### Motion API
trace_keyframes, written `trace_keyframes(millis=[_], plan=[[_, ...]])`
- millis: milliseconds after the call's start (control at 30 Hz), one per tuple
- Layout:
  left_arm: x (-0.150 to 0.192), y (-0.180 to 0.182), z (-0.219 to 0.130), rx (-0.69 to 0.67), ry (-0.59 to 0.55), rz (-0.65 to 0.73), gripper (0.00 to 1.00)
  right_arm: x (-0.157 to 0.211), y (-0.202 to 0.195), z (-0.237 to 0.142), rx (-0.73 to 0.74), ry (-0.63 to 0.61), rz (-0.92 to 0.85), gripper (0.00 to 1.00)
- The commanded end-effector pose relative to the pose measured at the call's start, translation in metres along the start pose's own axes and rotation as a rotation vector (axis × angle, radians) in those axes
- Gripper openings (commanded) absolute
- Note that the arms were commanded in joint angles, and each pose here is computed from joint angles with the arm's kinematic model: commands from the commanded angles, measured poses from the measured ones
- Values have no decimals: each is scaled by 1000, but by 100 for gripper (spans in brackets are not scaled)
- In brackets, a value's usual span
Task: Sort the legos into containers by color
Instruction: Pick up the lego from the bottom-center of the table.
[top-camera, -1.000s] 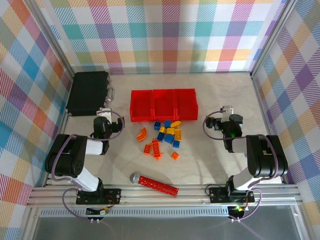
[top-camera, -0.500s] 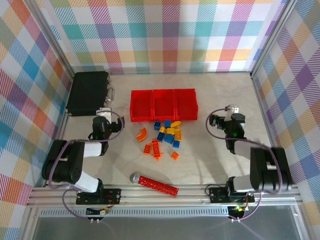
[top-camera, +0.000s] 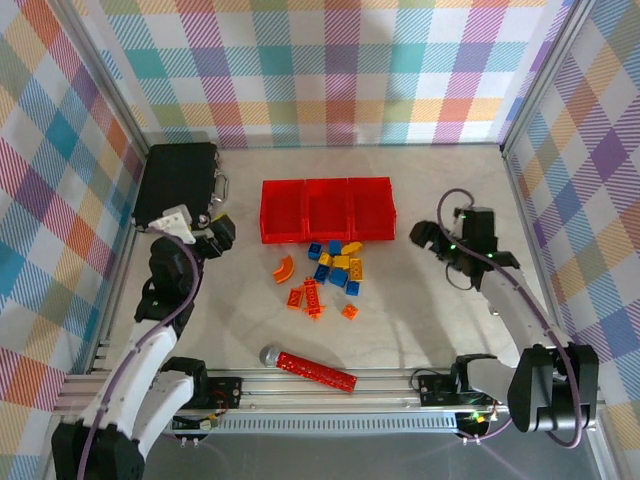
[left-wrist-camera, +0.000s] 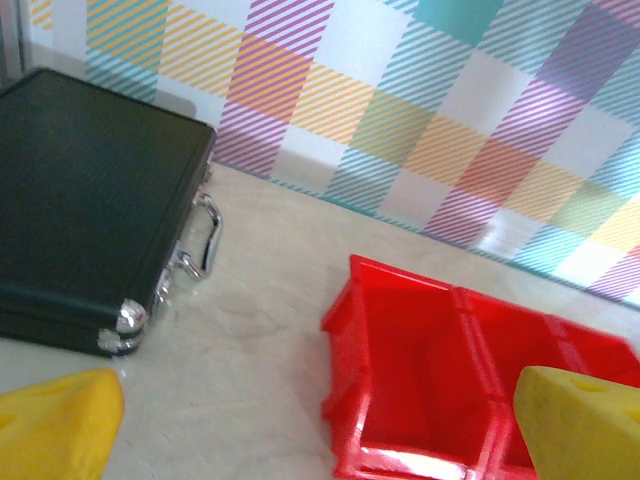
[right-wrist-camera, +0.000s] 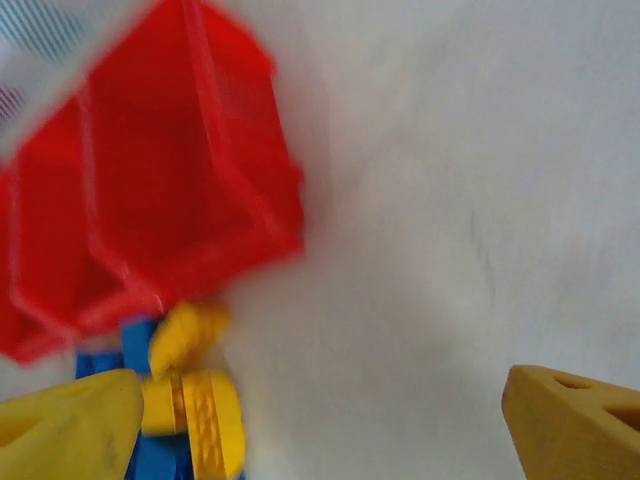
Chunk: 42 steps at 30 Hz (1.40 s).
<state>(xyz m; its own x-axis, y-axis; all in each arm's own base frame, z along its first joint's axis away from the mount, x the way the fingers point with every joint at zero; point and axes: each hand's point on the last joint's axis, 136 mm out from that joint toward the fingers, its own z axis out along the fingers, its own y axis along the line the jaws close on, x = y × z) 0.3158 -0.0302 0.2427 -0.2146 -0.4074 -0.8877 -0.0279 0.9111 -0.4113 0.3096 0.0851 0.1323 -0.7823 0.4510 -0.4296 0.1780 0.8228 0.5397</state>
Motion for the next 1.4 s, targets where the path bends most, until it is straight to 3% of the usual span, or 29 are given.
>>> trace_keyframes(millis=[0, 233, 467, 667, 867, 1167, 1367], plan=[[31, 3, -15, -21, 162, -127, 100, 67, 13, -14, 126, 229, 6, 93], [48, -11, -38, -5, 335, -140, 100, 132, 45, -8, 183, 329, -131, 89], [34, -15, -64, -6, 335, -107, 100, 187, 88, 9, 4, 492, -714, 90], [28, -13, -79, -10, 322, -86, 99, 203, 88, 14, 48, 591, -999, 90], [28, 2, -93, -71, 280, -95, 100, 220, 87, 29, 113, 651, -1117, 89], [-1, 4, -129, -13, 54, -157, 100, 228, 78, 45, 197, 676, -1167, 85], [-3, 4, -133, -5, 40, -149, 99, 227, 75, 49, 217, 674, -1171, 83]])
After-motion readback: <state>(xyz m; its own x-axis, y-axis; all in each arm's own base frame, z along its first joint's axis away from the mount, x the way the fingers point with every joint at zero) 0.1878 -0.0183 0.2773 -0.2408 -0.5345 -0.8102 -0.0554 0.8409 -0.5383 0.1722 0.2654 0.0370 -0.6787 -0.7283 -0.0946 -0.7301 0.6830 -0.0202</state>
